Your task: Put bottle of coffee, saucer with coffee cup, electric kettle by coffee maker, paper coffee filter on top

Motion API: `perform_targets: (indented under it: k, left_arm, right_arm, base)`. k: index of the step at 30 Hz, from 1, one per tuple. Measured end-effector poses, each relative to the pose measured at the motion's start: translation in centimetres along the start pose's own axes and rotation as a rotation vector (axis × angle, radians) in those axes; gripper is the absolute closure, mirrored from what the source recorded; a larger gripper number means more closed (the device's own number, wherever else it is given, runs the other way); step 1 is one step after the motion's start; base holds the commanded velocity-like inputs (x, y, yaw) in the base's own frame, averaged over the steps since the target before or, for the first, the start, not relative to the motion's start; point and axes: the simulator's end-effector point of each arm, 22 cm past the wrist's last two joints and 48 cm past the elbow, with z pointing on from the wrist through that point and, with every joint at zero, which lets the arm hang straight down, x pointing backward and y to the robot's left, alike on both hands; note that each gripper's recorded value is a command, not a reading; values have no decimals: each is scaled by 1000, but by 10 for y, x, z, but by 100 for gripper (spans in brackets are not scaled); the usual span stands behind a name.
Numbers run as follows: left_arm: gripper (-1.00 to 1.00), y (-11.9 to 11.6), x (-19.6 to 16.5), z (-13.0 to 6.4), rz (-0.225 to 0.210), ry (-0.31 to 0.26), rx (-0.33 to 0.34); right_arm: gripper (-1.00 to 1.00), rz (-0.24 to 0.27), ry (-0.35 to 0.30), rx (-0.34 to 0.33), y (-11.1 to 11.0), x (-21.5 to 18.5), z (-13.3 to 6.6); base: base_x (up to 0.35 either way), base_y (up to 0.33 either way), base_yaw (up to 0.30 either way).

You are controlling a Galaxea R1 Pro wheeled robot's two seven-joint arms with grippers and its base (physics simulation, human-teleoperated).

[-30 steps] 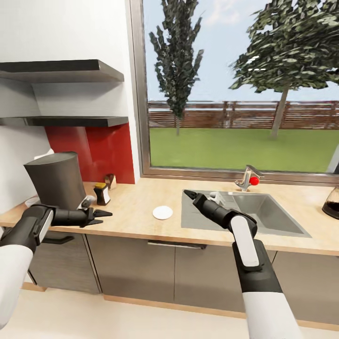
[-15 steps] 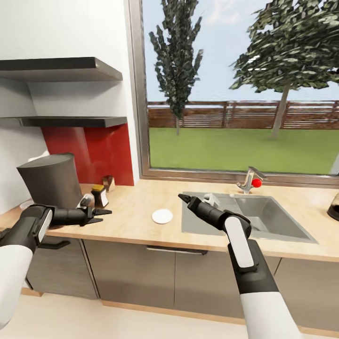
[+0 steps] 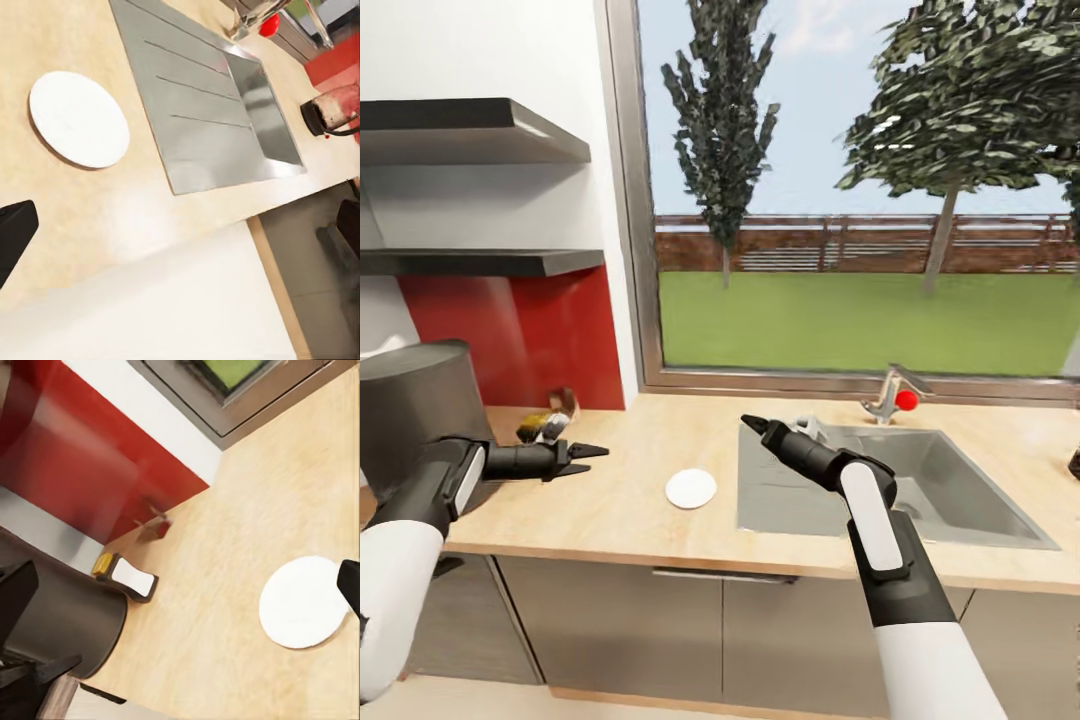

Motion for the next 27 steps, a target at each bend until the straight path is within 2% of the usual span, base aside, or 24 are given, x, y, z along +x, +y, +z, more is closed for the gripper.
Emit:
perform_targets:
  k: [12,17,19,22,27]
  left_arm:
    - [-100,-5,8,13,-7,17,15]
    - [-100,-3,10,14,-6,22,8]
    - [-100,-2,10,14,-5,23,6]
    - [-100,1,11,13,-7,25,-1]
    - [-100,6,10,8,-12,23,-13]
  right_arm:
    - [-100,24,39,29,-16,16,7]
    - [-100,23,60,31,-17,20,7]
    - [-100,17,172,23,-15,45,4]
    - [-100,14,230,20,-14,58,2]
    - [-100,11,283,17,-13,84,2]
  base:
    - [286,-144,-260]
    - [116,-37,-124]
    - [10,-3,-22]
    - [2,-1,-55]
    - [0,0,-14]
